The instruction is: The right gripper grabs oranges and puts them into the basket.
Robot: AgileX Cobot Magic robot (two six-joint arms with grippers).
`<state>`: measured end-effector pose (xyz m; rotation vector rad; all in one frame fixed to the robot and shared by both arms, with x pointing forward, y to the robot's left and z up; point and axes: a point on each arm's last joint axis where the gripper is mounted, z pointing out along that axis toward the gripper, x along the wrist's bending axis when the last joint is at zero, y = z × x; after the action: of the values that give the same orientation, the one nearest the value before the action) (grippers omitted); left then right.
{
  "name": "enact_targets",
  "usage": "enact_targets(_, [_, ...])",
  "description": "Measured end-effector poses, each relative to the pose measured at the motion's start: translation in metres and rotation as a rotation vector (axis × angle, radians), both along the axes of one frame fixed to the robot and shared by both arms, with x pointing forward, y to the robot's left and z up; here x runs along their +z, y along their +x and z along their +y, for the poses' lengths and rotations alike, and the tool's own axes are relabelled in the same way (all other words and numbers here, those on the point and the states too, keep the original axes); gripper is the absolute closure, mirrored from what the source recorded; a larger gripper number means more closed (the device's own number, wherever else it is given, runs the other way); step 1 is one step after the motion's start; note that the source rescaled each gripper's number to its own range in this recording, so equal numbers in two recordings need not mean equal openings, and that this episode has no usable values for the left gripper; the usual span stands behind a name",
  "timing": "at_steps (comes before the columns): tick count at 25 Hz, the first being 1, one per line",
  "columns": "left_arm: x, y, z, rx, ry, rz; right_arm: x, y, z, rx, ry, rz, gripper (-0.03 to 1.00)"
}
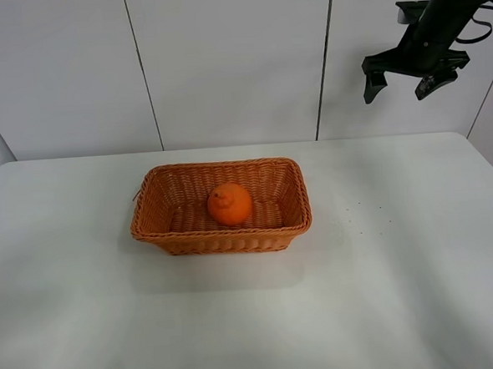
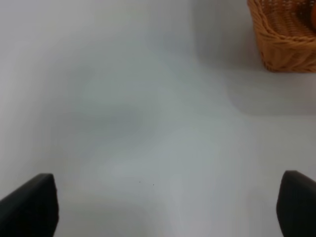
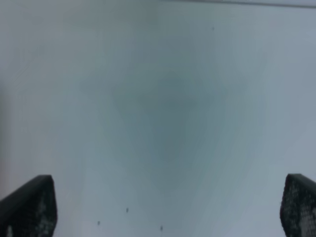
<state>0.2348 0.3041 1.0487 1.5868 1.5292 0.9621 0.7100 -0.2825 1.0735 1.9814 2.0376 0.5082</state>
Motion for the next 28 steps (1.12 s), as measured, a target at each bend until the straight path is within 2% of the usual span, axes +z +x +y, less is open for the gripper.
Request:
enact_targets(5, [0.0,0.0,0.0,0.0,0.0,0.0,0.011,-0.039,-0.001,0.0,0.0,0.053,-0.03])
enact_targets(10, [0.0,0.0,0.0,0.0,0.0,0.0,0.014,-0.111,-0.002,0.0,0.0,0.146,-0.03])
enact_targets(16, [0.0,0.0,0.0,0.0,0.0,0.0,-0.011,-0.222,-0.005,0.002,-0.003,0.283,-0.03])
enact_targets(20, [0.0,0.0,0.0,0.0,0.0,0.0,-0.029,-0.292,-0.007,0.003,-0.011,0.297,-0.03])
enact_targets(22, [0.0,0.0,0.0,0.0,0.0,0.0,-0.034,-0.318,-0.008,0.0,-0.014,0.233,-0.03])
enact_targets(28, [0.0,0.0,0.0,0.0,0.0,0.0,-0.035,-0.381,-0.01,-0.009,-0.009,-0.117,-0.03])
